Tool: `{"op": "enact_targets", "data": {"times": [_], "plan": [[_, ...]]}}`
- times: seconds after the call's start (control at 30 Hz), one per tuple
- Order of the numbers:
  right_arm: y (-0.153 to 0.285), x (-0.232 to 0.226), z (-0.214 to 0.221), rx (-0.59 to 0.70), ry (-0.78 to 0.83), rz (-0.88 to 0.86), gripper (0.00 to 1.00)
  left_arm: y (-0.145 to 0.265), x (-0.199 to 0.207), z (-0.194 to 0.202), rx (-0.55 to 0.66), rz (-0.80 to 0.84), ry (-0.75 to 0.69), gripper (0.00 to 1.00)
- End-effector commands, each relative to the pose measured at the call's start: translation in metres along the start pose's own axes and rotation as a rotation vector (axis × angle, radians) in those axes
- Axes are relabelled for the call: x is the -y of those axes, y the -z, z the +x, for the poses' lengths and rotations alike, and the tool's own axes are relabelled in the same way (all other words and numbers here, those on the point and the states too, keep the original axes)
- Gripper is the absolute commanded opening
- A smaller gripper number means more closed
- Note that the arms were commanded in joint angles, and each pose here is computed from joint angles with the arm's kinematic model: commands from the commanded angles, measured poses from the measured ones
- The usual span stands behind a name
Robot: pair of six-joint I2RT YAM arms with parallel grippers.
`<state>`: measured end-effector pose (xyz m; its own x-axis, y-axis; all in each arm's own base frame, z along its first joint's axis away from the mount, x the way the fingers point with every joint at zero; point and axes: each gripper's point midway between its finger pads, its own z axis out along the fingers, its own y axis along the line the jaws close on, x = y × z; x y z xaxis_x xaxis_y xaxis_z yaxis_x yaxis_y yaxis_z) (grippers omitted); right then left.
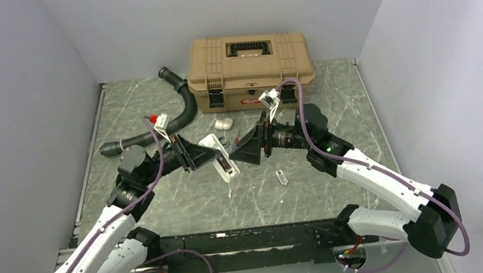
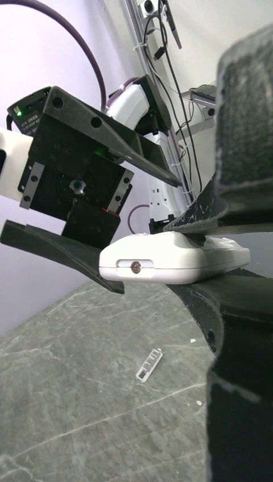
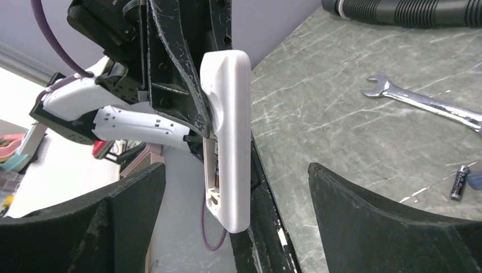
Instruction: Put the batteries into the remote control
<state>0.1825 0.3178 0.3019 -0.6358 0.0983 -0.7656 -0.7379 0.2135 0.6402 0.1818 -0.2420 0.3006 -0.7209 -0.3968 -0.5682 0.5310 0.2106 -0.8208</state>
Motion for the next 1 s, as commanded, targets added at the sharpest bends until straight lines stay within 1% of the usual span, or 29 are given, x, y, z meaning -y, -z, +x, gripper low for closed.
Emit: {"op": "enact_targets", "data": {"times": [0.0, 0.37, 0.6, 0.7, 0.77, 0.83, 0.87, 0.9, 0.97], "plan": [[-0.003, -0.014, -0.003, 0.001, 0.009, -0.083, 0.97, -0.003, 0.035, -0.018, 0.034, 0.117, -0.085, 0.00], [-0.013, -0.015, 0.008, -0.054, -0.001, -0.133, 0.96, -0.013, 0.043, -0.027, 0.025, 0.154, -0.091, 0.00], [-0.025, -0.016, 0.013, -0.065, -0.021, -0.154, 0.93, -0.015, 0.047, -0.030, 0.025, 0.170, -0.095, 0.00], [-0.028, -0.018, 0.013, -0.063, -0.028, -0.171, 0.87, -0.015, 0.047, -0.030, 0.026, 0.169, -0.096, 0.00], [-0.028, -0.021, 0.012, -0.056, -0.029, -0.182, 0.81, -0.014, 0.046, -0.029, 0.025, 0.168, -0.095, 0.00], [-0.029, -0.021, 0.012, -0.051, -0.030, -0.190, 0.70, -0.014, 0.045, -0.028, 0.025, 0.161, -0.097, 0.00], [-0.029, -0.021, 0.012, -0.050, -0.032, -0.190, 0.67, -0.013, 0.044, -0.028, 0.026, 0.157, -0.096, 0.00], [-0.029, -0.021, 0.012, -0.050, -0.033, -0.190, 0.60, -0.013, 0.044, -0.028, 0.027, 0.154, -0.098, 0.00], [-0.029, -0.021, 0.012, -0.049, -0.037, -0.190, 0.52, -0.013, 0.043, -0.028, 0.030, 0.152, -0.097, 0.00]]}}
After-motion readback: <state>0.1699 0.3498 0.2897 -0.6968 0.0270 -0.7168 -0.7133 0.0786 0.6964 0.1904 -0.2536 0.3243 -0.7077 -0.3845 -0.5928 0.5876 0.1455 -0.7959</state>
